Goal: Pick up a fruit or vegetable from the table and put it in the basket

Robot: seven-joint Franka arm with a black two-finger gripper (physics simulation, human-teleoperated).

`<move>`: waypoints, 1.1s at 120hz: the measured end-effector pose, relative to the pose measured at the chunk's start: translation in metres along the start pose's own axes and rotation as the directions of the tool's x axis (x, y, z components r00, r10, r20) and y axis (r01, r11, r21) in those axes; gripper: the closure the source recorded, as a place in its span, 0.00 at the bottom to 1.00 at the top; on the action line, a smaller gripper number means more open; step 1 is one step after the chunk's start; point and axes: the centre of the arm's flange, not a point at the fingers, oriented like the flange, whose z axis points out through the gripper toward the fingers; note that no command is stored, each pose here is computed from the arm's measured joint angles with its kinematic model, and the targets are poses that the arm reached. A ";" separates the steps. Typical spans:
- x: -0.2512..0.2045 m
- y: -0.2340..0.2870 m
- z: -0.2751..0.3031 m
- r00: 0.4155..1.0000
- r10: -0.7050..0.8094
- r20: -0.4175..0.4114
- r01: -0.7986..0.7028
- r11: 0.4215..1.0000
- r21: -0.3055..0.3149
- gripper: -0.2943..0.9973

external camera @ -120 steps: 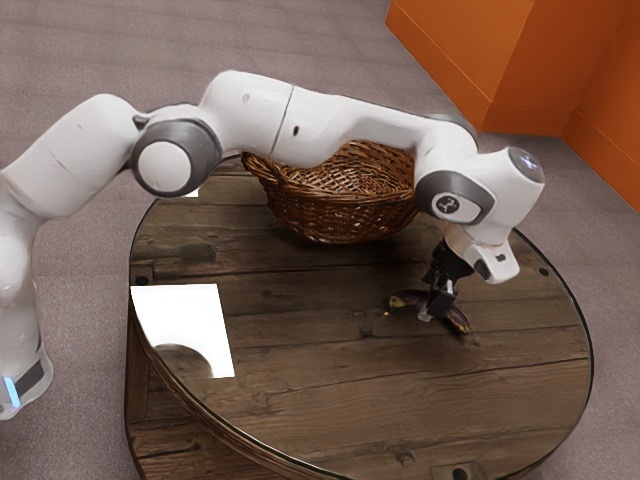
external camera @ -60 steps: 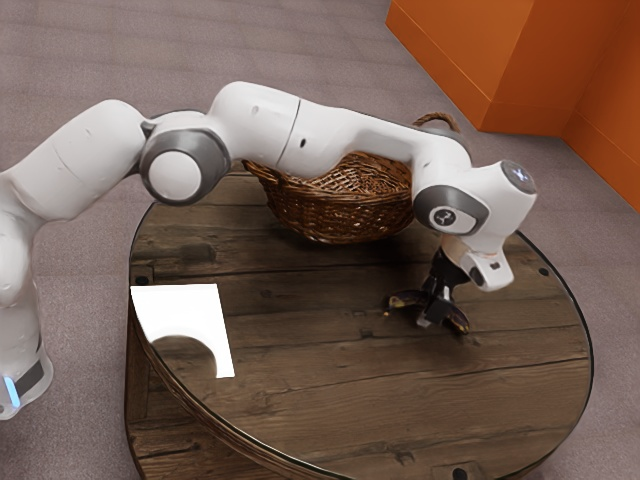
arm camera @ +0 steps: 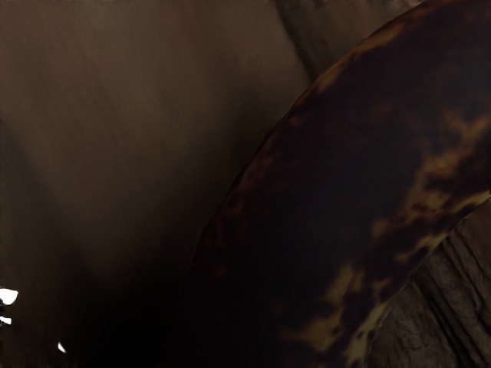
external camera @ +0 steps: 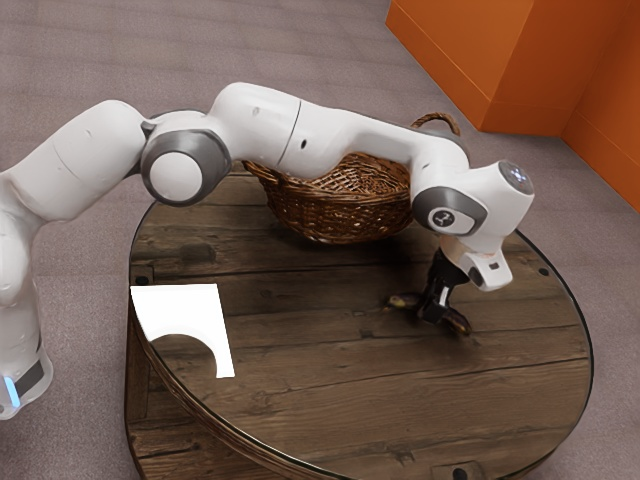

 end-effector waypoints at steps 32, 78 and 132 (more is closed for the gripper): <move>-0.004 0.018 -0.049 0.997 0.024 -0.067 -0.023 1.000 0.019 0.63; -0.051 0.060 -0.206 0.967 0.071 -0.244 -0.055 0.996 0.071 0.63; -0.149 -0.024 -0.302 0.964 -0.051 -0.260 0.080 0.991 0.102 0.64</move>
